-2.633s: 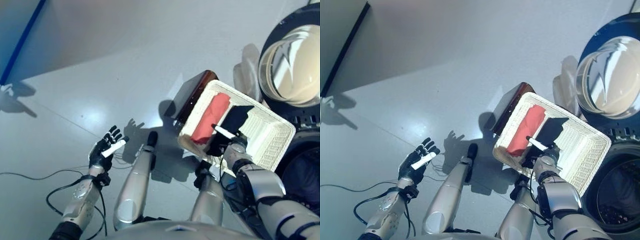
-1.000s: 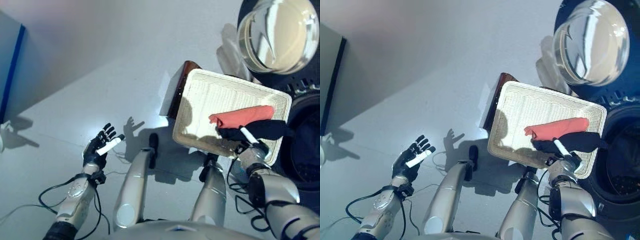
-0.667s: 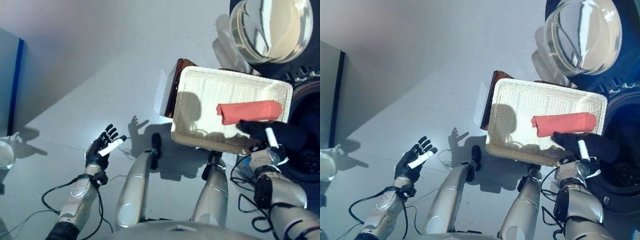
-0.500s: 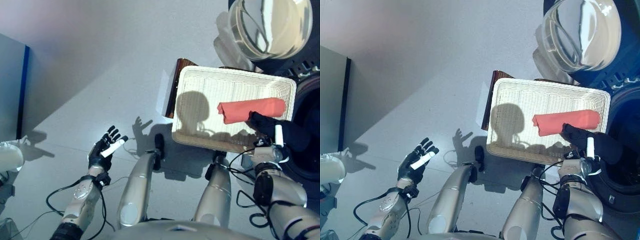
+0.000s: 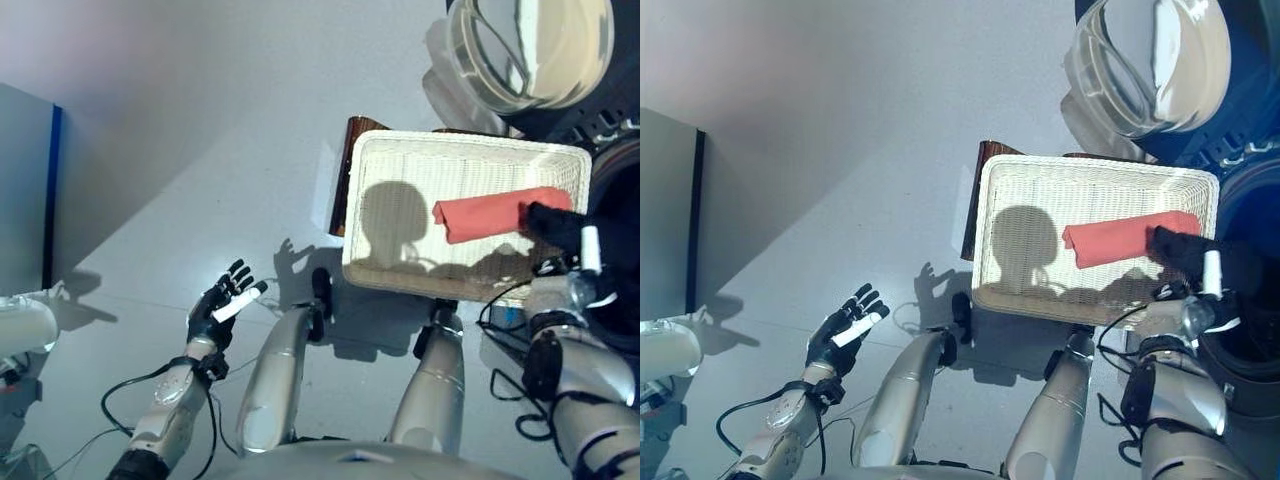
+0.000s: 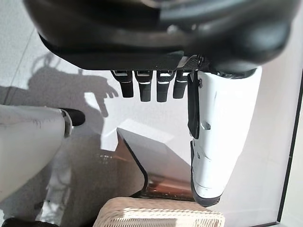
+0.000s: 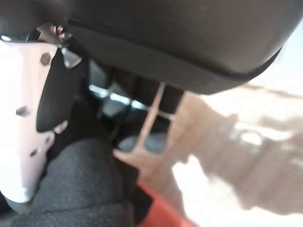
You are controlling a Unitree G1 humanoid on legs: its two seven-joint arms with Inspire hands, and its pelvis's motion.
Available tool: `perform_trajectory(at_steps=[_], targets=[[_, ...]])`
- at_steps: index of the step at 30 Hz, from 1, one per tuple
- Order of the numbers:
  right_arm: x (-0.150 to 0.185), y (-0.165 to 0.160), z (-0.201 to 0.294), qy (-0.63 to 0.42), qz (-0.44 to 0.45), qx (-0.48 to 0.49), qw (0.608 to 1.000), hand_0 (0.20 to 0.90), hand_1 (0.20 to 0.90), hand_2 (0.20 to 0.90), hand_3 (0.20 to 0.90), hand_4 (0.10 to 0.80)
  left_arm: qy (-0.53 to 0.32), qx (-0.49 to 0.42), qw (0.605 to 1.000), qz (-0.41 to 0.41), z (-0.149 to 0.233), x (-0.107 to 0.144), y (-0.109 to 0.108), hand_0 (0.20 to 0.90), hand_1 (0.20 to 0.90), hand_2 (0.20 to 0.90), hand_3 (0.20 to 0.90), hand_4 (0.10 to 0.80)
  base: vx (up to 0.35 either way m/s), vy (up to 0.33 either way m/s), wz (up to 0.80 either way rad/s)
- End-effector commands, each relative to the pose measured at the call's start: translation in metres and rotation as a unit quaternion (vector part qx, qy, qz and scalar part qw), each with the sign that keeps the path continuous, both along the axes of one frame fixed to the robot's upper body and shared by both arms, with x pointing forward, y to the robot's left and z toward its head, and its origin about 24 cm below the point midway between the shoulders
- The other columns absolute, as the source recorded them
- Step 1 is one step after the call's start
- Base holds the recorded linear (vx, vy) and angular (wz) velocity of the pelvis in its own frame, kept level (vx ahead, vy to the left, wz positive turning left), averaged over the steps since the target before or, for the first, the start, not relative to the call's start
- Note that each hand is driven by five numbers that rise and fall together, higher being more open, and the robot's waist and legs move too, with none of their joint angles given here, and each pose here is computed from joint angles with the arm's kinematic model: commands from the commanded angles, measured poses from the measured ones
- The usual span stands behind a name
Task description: Pick up the clothes and place them into the washing machine
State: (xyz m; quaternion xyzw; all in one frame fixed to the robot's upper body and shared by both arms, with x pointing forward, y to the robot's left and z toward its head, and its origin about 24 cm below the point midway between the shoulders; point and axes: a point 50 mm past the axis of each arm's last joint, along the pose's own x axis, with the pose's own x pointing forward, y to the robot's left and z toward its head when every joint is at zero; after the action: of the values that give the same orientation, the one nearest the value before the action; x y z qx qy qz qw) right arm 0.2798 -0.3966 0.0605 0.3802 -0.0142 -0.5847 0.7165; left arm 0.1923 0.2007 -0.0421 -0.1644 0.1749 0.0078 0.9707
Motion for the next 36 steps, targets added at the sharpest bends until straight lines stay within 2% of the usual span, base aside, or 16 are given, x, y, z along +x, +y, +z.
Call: perform_trajectory(at_steps=[1,7,14,23,36], targets=[[-0.031,-0.051,0.058,-0.087,-0.137,-0.053,0.985,0.2,0.2,0.2,0.2,0.3,-0.018,0.015,0.999,0.03,0.005,-0.015,0.014,0.9,0.9,0.9,0.9,0.8,0.0,0.0,0.0],[-0.039,-0.064,0.08,-0.181,-0.206,-0.004,0.962,0.2,0.2,0.2,0.2,0.3,-0.002,0.0,1.0,0.019,0.001,-0.019,0.006,0.9,0.9,0.9,0.9,0.8,-0.011,-0.004,-0.07],[-0.052,-0.068,0.077,-0.236,-0.285,0.056,0.927,0.2,0.2,0.2,0.2,0.3,0.021,-0.008,1.0,0.009,-0.006,-0.026,0.002,0.9,0.9,0.9,0.9,0.8,0.007,0.037,-0.16],[-0.055,-0.076,0.1,-0.23,-0.282,0.032,0.931,0.2,0.2,0.2,0.2,0.3,0.021,-0.013,0.999,0.027,-0.005,-0.03,0.007,0.9,0.9,0.9,0.9,0.8,0.014,0.027,-0.11],[-0.067,-0.088,0.152,-0.265,-0.299,-0.045,0.916,0.2,0.2,0.2,0.2,0.3,0.034,-0.02,0.998,0.052,-0.008,-0.039,0.014,0.9,0.9,0.9,0.9,0.8,0.0,0.0,0.0]])
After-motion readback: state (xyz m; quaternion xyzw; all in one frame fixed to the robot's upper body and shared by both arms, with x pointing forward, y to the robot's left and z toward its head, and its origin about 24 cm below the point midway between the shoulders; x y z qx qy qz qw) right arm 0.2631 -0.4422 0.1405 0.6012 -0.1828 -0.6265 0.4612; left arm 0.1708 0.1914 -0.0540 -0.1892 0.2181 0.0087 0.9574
